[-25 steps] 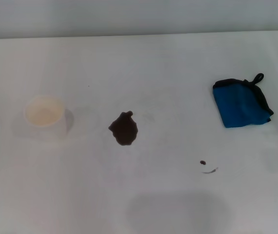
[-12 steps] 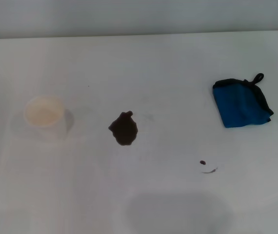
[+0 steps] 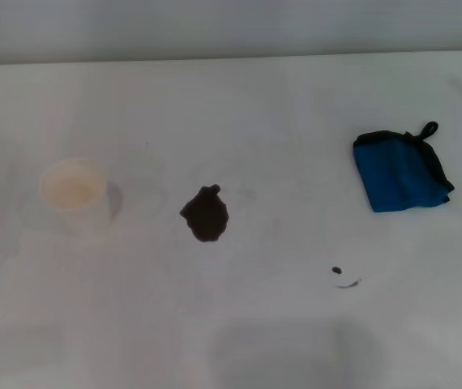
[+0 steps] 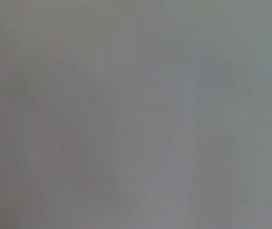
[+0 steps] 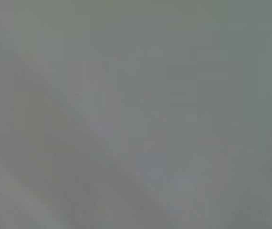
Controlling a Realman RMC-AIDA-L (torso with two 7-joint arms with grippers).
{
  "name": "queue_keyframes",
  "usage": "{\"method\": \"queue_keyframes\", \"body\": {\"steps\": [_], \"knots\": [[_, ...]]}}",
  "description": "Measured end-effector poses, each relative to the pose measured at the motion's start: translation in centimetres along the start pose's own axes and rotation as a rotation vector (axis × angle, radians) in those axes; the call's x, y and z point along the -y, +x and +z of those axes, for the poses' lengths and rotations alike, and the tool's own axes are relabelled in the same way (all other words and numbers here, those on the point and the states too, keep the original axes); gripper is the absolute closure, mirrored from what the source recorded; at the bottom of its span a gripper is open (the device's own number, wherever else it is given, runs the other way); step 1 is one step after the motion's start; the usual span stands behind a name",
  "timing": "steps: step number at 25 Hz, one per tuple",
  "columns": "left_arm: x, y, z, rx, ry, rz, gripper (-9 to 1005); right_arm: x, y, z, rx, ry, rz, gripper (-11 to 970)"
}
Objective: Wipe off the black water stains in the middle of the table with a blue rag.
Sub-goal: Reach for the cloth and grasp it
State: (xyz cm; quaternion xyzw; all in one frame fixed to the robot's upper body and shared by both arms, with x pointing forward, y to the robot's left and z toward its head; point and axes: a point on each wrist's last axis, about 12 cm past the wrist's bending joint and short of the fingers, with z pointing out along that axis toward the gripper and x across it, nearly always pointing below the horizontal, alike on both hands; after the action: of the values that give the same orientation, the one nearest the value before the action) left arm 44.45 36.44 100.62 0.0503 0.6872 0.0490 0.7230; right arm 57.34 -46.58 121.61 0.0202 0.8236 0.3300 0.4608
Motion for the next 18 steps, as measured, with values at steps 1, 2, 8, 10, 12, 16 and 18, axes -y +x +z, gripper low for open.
{"method": "queue_keyframes", "body": {"steps": [1, 2, 8, 10, 12, 16, 18], "knots": [[0.1, -0.1, 0.3, 0.001, 0.004, 0.011, 106, -0.6, -0.4, 0.3, -0.041, -0.011, -0.014, 205], [0.2, -0.1, 0.6, 0.001, 0.008, 0.019, 106, -1.4, -1.1, 0.7, -0.084, -0.02, -0.036, 205], [0.8, -0.4, 2.3, 0.002, 0.033, 0.035, 107, -5.5, -1.9, 4.6, -0.368, 0.064, -0.183, 206], [0.9, -0.5, 2.9, -0.003, 0.035, 0.033, 107, -6.4, -1.6, 6.2, -0.446, 0.137, -0.225, 206], [1.1, -0.5, 3.3, -0.005, 0.039, 0.028, 107, -7.1, -1.0, 7.9, -0.525, 0.197, -0.268, 206], [1.5, -0.7, 3.7, 0.001, 0.046, 0.024, 107, -8.0, 0.6, 10.4, -0.65, 0.299, -0.333, 207], [1.5, -0.7, 3.8, 0.004, 0.049, 0.022, 107, -8.3, 1.6, 11.4, -0.698, 0.336, -0.357, 207]]}}
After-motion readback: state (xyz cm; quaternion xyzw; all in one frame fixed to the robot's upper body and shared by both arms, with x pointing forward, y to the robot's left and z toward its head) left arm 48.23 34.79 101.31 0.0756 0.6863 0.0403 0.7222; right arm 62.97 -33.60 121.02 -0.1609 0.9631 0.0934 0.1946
